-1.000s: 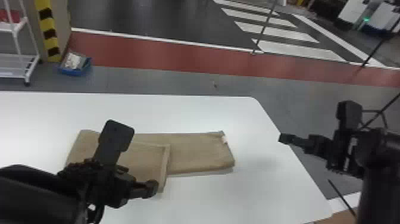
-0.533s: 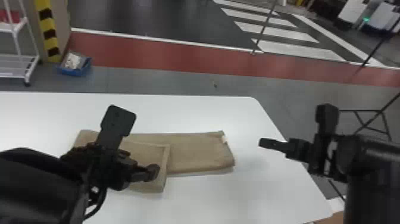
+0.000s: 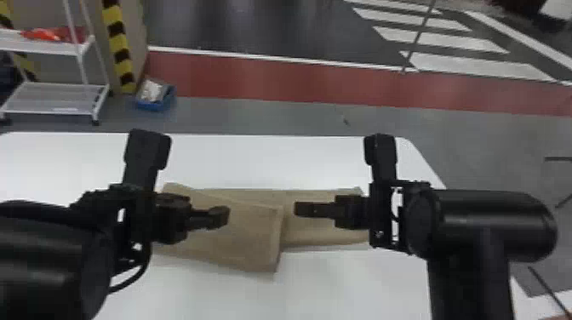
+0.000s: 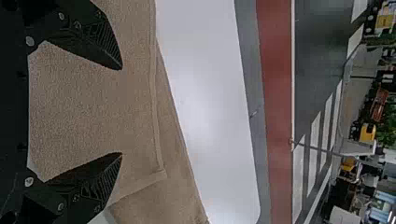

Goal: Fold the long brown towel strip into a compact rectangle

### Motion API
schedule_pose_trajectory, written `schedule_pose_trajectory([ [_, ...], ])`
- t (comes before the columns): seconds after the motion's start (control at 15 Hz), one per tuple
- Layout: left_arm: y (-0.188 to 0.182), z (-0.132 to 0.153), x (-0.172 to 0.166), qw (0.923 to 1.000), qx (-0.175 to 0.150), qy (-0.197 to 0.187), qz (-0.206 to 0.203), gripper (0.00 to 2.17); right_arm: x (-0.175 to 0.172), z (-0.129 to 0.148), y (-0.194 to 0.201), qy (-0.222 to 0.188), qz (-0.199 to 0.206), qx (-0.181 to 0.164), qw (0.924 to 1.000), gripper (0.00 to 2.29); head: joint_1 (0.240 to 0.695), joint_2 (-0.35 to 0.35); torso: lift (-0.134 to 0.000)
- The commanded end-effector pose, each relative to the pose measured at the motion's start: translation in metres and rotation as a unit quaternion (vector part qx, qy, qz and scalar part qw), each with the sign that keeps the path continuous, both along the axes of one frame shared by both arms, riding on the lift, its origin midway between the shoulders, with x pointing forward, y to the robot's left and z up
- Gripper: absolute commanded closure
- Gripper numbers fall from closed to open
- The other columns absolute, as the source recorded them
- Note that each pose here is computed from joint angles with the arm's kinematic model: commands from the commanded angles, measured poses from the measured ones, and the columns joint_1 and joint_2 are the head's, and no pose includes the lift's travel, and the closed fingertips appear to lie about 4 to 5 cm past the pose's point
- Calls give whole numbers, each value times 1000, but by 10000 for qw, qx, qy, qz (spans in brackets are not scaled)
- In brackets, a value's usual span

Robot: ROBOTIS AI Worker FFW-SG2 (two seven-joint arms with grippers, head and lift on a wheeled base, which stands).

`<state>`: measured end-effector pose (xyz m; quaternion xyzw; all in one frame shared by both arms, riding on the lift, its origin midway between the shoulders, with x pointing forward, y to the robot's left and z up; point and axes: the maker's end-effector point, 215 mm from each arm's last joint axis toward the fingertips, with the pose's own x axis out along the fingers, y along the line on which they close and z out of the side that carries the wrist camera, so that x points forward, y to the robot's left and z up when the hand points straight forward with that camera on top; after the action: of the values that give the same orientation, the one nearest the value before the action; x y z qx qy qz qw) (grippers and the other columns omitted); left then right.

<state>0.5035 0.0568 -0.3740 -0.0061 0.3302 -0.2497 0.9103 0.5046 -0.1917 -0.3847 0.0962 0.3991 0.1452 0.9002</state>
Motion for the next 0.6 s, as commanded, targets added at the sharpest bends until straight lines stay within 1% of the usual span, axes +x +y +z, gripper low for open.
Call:
schedule_pose_trajectory([
  [0.0,24,14,14,9990,-115,-312,297,269,13,-16,16,-18,174,-152,9997,103,695,-147,-124],
  [0.07,37,20,22,9977,-162,-485,456,269,16,-21,15,-6,185,-222,9996,107,695,-129,-124],
  [0.13,52,31,32,9948,-248,-753,639,269,19,-25,15,-5,190,-233,9995,107,695,-116,-124],
  [0.2,61,34,35,9932,-302,-831,758,269,21,-27,14,-27,192,-239,9995,107,695,-101,-124],
  [0.33,71,30,35,9926,-403,-765,856,269,26,-36,17,-21,247,-172,9995,110,695,-68,-124],
  [0.53,66,27,31,9926,-483,-778,797,269,30,-47,32,-71,443,-86,9990,120,695,-50,-124],
])
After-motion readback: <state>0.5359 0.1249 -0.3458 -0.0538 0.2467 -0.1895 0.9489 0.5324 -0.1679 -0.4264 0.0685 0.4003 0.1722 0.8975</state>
